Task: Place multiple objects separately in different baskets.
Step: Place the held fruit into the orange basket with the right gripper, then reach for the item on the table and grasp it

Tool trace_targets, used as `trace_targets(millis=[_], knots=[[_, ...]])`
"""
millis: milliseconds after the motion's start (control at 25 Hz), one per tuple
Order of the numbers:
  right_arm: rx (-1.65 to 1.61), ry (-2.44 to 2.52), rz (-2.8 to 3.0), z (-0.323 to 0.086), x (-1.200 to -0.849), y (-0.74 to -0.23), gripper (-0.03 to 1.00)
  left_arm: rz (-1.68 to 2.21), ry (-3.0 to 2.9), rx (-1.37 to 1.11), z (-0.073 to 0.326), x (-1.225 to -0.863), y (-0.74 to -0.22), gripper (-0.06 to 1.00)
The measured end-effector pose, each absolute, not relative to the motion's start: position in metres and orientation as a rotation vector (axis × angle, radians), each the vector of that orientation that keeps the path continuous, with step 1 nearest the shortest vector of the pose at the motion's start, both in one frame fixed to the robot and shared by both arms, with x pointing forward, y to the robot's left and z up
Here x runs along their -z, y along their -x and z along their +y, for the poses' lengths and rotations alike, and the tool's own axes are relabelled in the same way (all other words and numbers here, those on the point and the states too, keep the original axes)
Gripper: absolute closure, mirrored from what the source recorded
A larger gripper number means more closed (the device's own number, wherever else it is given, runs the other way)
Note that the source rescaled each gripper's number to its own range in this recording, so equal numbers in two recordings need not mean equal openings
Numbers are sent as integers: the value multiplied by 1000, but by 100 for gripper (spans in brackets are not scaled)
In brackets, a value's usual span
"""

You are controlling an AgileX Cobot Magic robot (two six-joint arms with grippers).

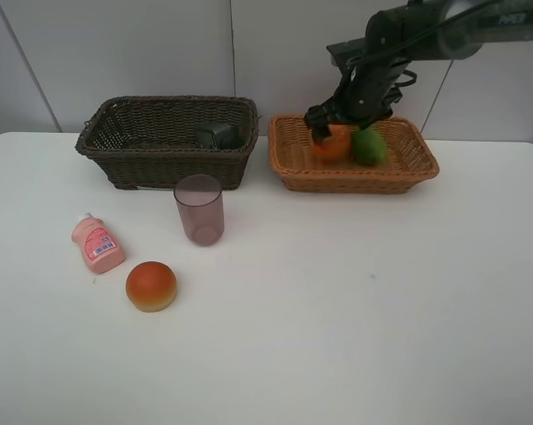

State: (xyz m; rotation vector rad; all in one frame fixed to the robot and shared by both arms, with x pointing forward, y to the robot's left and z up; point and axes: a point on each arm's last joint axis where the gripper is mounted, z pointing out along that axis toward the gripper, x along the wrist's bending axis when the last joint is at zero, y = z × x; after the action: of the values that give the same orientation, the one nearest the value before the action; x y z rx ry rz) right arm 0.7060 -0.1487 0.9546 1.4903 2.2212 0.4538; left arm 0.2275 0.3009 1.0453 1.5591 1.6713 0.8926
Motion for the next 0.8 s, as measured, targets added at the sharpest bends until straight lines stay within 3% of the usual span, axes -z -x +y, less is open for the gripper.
trace_targets(millis=[800], knots=[[-348, -1545, 2262, -153, -953, -698, 2, 1671, -1559, -893, 301, -1045, -228, -5]])
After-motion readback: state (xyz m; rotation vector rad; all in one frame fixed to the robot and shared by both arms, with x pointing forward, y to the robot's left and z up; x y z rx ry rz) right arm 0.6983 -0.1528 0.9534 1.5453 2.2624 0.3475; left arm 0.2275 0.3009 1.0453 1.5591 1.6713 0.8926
